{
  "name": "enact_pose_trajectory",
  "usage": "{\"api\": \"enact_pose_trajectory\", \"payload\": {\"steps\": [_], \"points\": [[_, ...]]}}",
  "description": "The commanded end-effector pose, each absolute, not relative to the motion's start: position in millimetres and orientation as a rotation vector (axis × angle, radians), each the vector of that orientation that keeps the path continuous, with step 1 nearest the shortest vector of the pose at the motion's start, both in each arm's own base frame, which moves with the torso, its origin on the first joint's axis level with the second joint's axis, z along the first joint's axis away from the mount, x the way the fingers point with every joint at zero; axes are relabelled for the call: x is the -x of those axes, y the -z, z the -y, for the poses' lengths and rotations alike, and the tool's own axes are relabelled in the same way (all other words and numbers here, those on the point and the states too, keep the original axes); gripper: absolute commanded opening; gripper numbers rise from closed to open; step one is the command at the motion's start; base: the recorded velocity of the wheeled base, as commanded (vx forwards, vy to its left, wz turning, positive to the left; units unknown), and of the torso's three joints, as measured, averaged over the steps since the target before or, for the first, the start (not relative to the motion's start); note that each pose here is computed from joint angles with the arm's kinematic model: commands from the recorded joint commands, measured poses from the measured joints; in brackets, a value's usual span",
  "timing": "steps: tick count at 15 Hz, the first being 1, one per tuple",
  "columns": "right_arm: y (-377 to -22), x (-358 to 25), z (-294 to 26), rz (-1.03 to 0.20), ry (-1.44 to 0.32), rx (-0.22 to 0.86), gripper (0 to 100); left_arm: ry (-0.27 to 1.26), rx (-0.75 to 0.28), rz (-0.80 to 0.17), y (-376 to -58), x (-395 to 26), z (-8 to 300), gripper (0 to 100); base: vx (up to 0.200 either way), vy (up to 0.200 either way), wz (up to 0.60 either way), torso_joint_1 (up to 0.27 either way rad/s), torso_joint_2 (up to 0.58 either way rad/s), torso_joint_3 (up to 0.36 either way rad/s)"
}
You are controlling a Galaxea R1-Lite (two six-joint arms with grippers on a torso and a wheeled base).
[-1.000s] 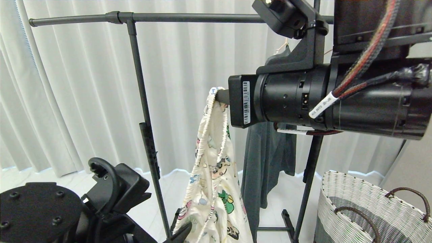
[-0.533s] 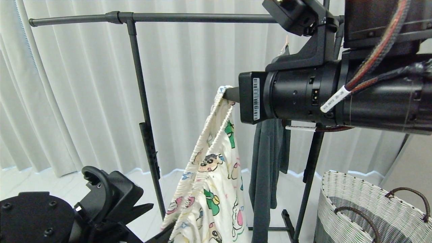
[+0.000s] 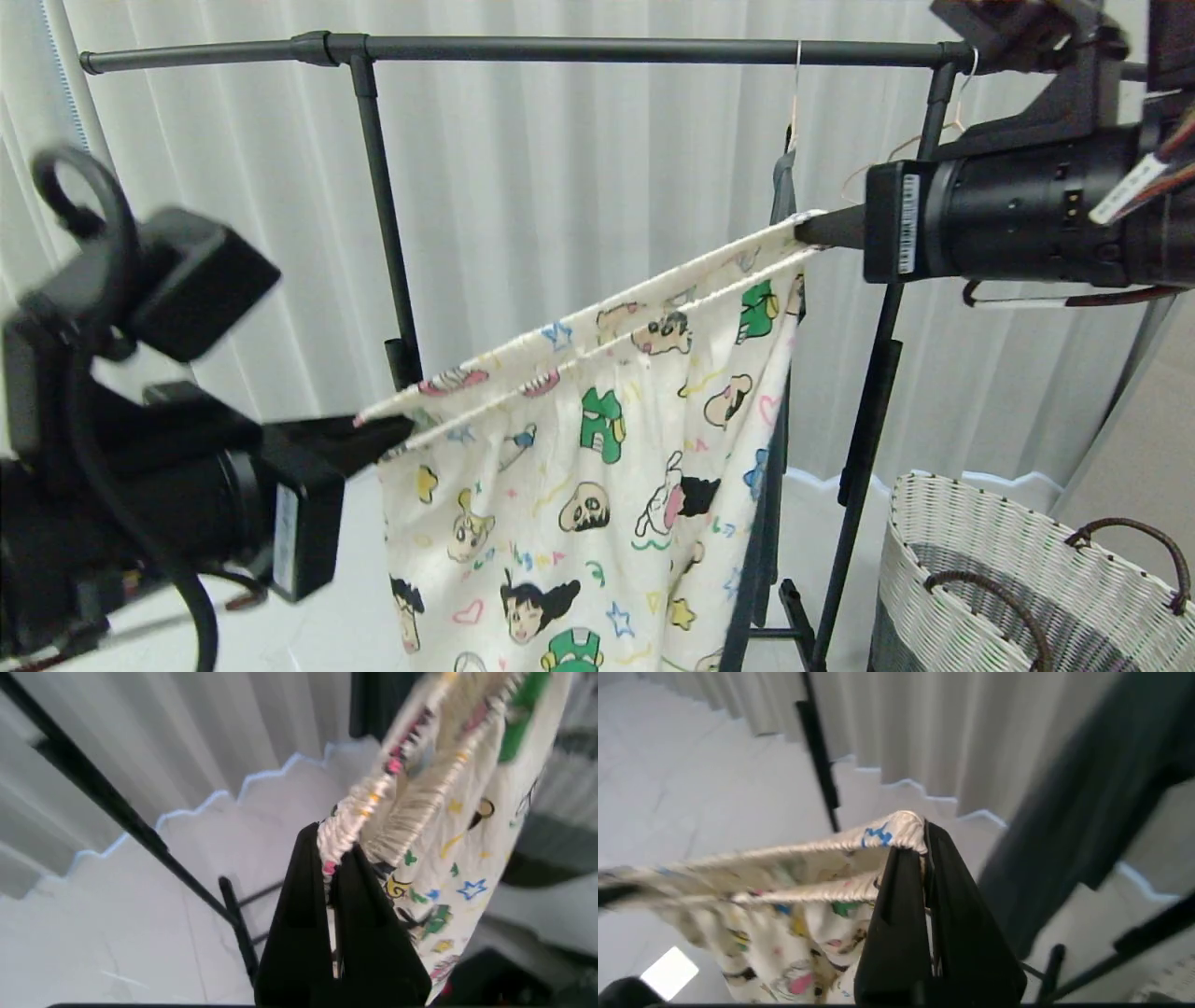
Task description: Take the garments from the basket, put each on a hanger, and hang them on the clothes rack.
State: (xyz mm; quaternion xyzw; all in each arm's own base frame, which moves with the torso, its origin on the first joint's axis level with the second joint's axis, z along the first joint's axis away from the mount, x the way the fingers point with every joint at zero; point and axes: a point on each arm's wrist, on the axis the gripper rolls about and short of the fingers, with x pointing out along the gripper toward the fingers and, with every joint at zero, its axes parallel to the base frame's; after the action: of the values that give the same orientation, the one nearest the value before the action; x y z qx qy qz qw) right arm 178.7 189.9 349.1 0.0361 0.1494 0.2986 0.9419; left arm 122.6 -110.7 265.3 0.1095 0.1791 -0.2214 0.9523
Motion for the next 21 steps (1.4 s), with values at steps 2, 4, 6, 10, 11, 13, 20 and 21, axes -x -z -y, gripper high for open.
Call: {"api": "enact_pose_trajectory", "payload": {"steps": [2, 4, 6, 10, 11, 13, 20, 21], "points": [[-363, -155, -152, -0.228, -0.567, -0.085, 0, 0.402, -0.152, -0.385, -345, -142, 121, 0, 0.000, 0.000, 0.00, 0.000, 0.00, 0.000], [-380, -145, -144, -0.095, -0.613, -0.147, 0, 0.500, -0.053, -0.335, -373, -136, 143, 0, 0.000, 0.000, 0.00, 0.000, 0.00, 0.000], [-384, -142, -140, -0.049, -0.640, -0.127, 0, 0.542, -0.058, -0.341, -373, -133, 148, 0, 0.000, 0.000, 0.00, 0.000, 0.00, 0.000], [-385, -129, -114, -0.100, -0.597, 0.061, 0, 0.560, -0.183, -0.311, -370, -131, 145, 0, 0.000, 0.000, 0.00, 0.000, 0.00, 0.000], [-388, -122, -108, -0.116, -0.613, 0.093, 0, 0.566, -0.210, -0.299, -371, -131, 145, 0, 0.000, 0.000, 0.00, 0.000, 0.00, 0.000], [-406, -94, -87, -0.173, -0.769, 0.121, 0, 0.573, -0.178, -0.213, -379, -138, 153, 0, 0.000, 0.000, 0.00, 0.000, 0.00, 0.000], [-404, -51, -86, -0.260, -1.312, 0.129, 0, 0.581, -0.116, -0.110, -381, -159, 180, 0, 0.000, 0.000, 0.00, 0.000, 0.00, 0.000], [-404, -51, -86, -0.262, -1.312, 0.129, 0, 0.580, -0.115, -0.109, -381, -159, 180, 0, 0.000, 0.000, 0.00, 0.000, 0.00, 0.000]]}}
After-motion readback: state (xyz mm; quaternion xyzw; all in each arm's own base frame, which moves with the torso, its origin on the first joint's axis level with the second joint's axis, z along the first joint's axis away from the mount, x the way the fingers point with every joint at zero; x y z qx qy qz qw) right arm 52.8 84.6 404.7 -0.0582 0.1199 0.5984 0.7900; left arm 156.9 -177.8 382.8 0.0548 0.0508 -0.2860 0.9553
